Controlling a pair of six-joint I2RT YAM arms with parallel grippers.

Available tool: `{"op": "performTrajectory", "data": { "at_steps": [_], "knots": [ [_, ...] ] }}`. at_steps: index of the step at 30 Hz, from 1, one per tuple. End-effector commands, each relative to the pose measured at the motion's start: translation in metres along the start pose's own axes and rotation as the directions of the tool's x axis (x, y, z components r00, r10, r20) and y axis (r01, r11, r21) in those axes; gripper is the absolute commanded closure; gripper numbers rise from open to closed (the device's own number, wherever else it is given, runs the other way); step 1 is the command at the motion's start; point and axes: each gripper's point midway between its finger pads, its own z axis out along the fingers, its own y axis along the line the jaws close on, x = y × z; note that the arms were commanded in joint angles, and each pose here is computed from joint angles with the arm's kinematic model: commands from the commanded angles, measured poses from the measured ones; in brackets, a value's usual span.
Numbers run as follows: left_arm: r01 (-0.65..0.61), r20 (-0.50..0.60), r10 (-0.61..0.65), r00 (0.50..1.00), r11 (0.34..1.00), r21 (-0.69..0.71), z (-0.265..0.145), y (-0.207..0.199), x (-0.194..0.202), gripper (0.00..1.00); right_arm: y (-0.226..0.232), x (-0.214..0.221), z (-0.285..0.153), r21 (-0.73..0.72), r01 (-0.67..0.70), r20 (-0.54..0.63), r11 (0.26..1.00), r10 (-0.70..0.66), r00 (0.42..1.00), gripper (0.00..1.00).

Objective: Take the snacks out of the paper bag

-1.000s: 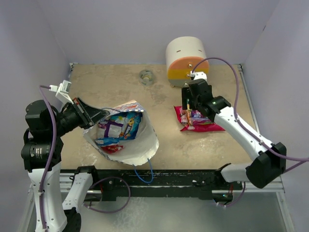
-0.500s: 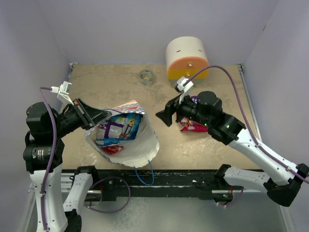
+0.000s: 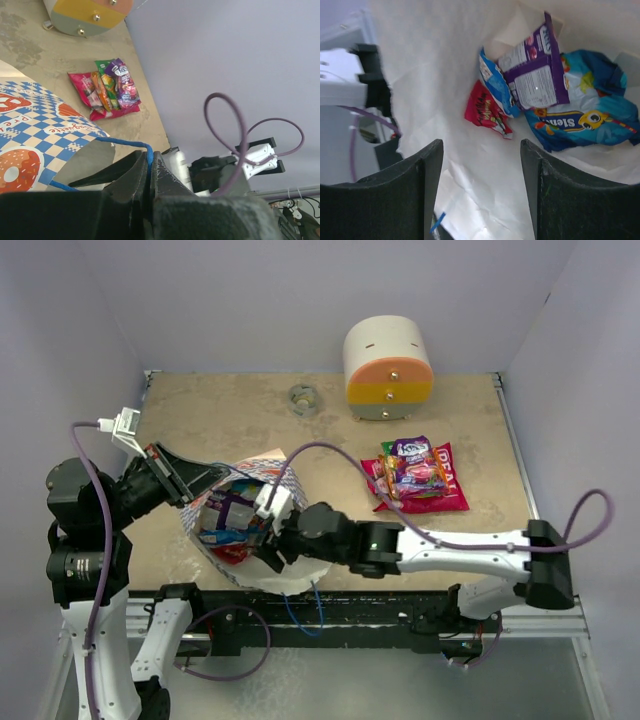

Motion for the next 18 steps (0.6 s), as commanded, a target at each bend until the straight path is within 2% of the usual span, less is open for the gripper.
{"op": "performTrajectory", "data": {
  "at_steps": [1, 6, 12, 18],
  "knots": [
    [-0.052, 0.030, 0.050, 0.998, 0.994, 0.092, -0.006, -0.026, -0.004, 1.00, -0.009, -0.029, 0.025, 0.155, -0.004, 0.115, 0.988, -0.014, 0.993, 0.33],
    [-0.016, 0.044, 0.011, 0.999, 0.995, 0.103, -0.008, -0.031, -0.006, 1.00, -0.033, -0.015, 0.044, 0.316, -0.032, 0.116, 0.948, -0.005, 0.993, 0.30],
    [-0.003, 0.046, -0.001, 0.999, 0.995, 0.095, -0.007, -0.028, -0.006, 1.00, -0.051, 0.015, 0.075, 0.455, 0.025, 0.016, 0.890, -0.036, 0.999, 0.29],
    [0.004, 0.022, -0.006, 1.000, 0.996, 0.094, -0.007, -0.028, -0.003, 1.00, -0.051, 0.042, 0.105, 0.444, 0.038, -0.001, 0.895, -0.042, 0.999, 0.29]
  ]
}}
